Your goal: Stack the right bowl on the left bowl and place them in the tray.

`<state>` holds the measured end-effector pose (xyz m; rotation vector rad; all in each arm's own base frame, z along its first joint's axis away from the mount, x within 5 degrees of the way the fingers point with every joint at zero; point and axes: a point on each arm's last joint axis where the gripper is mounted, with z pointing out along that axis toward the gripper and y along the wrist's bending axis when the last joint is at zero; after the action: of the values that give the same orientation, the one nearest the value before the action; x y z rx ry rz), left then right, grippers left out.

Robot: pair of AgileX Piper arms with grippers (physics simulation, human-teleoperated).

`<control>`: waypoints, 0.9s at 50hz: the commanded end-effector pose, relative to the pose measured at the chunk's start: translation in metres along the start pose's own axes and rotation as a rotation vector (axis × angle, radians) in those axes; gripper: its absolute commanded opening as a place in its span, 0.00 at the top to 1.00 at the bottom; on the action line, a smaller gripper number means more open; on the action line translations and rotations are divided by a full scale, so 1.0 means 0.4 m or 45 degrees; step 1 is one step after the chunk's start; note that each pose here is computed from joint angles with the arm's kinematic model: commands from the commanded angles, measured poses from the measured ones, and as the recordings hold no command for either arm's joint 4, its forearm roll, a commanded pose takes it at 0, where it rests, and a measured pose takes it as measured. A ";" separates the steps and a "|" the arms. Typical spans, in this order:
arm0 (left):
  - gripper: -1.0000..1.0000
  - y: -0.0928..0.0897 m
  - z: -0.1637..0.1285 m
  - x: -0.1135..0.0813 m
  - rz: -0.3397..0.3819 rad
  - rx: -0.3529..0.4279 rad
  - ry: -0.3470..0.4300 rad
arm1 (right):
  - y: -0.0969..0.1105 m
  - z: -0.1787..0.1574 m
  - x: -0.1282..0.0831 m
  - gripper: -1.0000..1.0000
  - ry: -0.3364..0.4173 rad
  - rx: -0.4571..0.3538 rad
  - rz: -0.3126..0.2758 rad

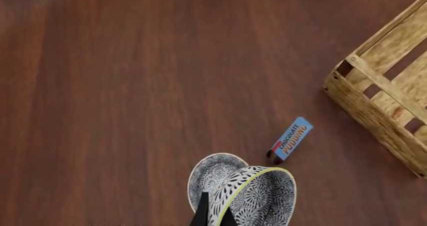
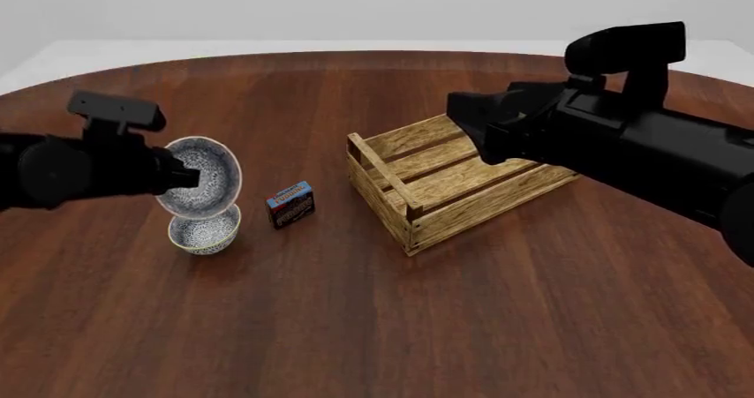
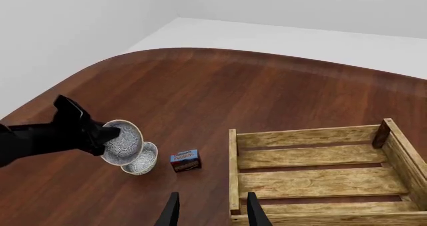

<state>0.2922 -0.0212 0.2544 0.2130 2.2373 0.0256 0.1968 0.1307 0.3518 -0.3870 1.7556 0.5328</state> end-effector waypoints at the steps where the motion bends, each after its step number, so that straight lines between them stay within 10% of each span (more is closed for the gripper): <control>1: 1.00 0.007 0.030 0.018 -0.026 -0.008 0.025 | -0.001 0.002 0.001 0.00 0.001 0.001 0.001; 45: 1.00 0.034 0.146 0.109 -0.103 -0.043 0.134 | 0.000 0.016 0.008 0.00 0.015 -0.001 -0.006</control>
<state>0.3097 -0.0078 0.1933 0.1286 2.3403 0.0298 0.1996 0.1330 0.3489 -0.3929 1.7621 0.5298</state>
